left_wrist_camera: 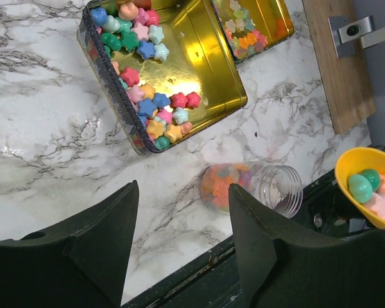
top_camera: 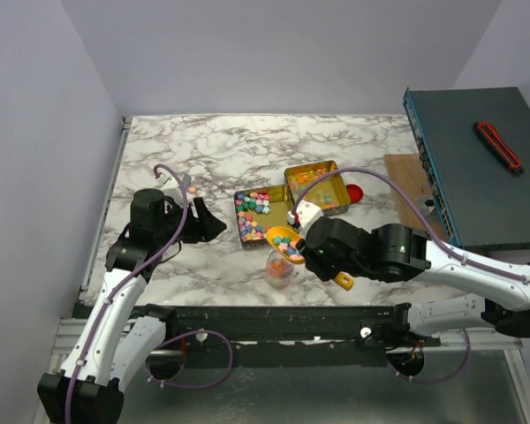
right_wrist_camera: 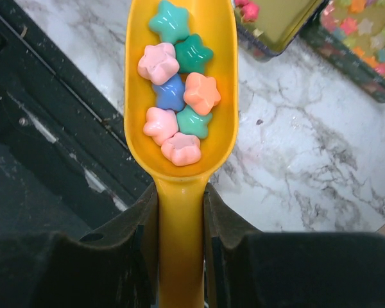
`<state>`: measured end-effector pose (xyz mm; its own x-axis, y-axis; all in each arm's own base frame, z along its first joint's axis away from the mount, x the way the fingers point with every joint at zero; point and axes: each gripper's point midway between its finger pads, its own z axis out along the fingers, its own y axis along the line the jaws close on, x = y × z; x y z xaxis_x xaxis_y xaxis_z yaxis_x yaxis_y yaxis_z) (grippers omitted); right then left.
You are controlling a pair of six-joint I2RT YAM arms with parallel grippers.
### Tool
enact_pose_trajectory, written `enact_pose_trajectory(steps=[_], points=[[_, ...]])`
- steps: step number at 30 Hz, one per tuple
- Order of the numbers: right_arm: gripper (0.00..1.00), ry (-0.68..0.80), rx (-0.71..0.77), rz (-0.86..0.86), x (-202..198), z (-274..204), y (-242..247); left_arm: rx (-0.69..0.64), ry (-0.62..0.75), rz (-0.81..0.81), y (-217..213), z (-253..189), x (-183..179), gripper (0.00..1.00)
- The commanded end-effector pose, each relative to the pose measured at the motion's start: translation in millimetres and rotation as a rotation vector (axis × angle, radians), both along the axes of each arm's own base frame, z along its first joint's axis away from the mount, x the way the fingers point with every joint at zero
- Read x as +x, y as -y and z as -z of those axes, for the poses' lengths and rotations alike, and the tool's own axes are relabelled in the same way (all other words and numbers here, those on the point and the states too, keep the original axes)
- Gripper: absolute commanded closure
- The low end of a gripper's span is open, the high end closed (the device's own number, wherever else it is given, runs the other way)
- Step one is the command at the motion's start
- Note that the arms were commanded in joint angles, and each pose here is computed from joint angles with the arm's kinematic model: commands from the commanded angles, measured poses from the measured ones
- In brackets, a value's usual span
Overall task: Pack the candies
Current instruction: Place the fake candies in the packing bottle.
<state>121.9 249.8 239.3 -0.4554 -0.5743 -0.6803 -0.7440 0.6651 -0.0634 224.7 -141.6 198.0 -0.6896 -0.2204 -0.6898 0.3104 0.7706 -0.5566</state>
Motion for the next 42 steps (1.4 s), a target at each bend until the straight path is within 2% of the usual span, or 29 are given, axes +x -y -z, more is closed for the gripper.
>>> enact_pose_trajectory(steps=[1,9,30,42], points=[[0.99,-0.114,-0.008,0.017,-27,4,11,0.020,0.029,-0.020,-5,-1,1,0.40],[0.99,-0.221,-0.076,0.038,-49,19,23,0.010,0.033,-0.008,-3,-4,-1,0.40],[1.00,-0.339,-0.252,0.120,-59,33,18,-0.012,0.064,0.012,0,-14,-7,0.39],[0.99,-0.429,-0.248,0.109,-70,30,9,-0.002,0.075,0.031,4,-16,-11,0.39]])
